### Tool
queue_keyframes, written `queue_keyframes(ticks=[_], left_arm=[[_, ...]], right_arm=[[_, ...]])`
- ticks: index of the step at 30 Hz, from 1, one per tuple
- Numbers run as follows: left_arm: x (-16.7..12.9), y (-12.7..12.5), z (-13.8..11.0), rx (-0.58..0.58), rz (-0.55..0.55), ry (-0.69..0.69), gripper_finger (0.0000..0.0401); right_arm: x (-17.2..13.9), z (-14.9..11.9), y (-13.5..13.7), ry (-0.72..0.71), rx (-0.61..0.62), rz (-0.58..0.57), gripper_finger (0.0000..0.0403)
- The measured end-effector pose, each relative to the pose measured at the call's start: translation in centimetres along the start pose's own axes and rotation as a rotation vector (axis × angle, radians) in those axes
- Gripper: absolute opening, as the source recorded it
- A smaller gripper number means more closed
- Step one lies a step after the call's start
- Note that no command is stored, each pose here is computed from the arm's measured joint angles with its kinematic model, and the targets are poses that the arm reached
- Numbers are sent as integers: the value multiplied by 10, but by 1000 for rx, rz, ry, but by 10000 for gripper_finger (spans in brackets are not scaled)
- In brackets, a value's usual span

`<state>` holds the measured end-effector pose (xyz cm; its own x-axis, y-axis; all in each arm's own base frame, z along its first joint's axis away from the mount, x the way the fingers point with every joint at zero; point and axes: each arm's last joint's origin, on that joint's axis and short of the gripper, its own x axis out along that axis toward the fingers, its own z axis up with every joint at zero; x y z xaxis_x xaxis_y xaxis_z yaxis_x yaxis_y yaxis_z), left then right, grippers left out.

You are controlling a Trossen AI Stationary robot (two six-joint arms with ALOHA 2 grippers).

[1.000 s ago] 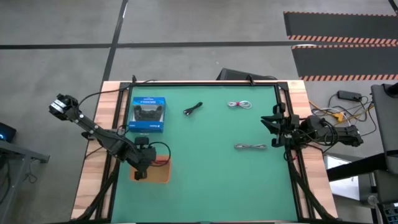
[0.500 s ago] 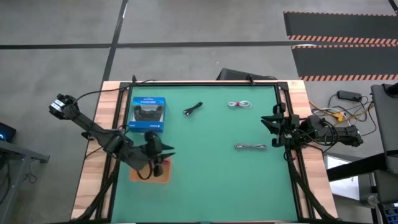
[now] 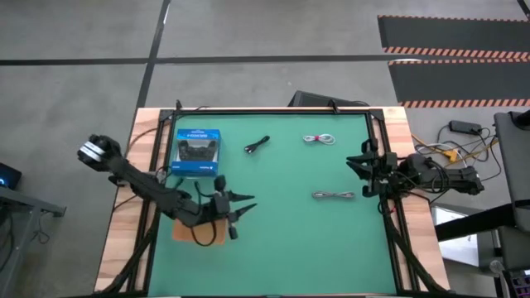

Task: Pick and place USB-C Cables
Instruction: Put the white charger cable into the orange bin

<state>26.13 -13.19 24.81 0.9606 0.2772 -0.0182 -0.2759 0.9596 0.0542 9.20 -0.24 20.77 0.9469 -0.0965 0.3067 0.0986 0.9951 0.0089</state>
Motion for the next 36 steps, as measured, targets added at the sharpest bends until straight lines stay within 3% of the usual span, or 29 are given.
queue_keyframes(ticks=[8, 15, 21, 29, 36], left_arm=[[15, -15, -25, 10, 3, 13, 82], [17, -15, -26, 15, 10, 9, 82], [23, -7, -24, 111, 40, 8, 82], [28, 8, -14, 241, 88, -6, 82], [24, 27, 14, 292, 142, -65, 82]], right_arm=[[5, -9, 1, 84, -4, -3, 52], [12, -20, 0, 182, -9, -52, 52], [18, -31, 1, 275, 10, -58, 52], [23, -44, 1, 372, 92, -100, 52], [29, -52, 2, 408, 135, -112, 52]])
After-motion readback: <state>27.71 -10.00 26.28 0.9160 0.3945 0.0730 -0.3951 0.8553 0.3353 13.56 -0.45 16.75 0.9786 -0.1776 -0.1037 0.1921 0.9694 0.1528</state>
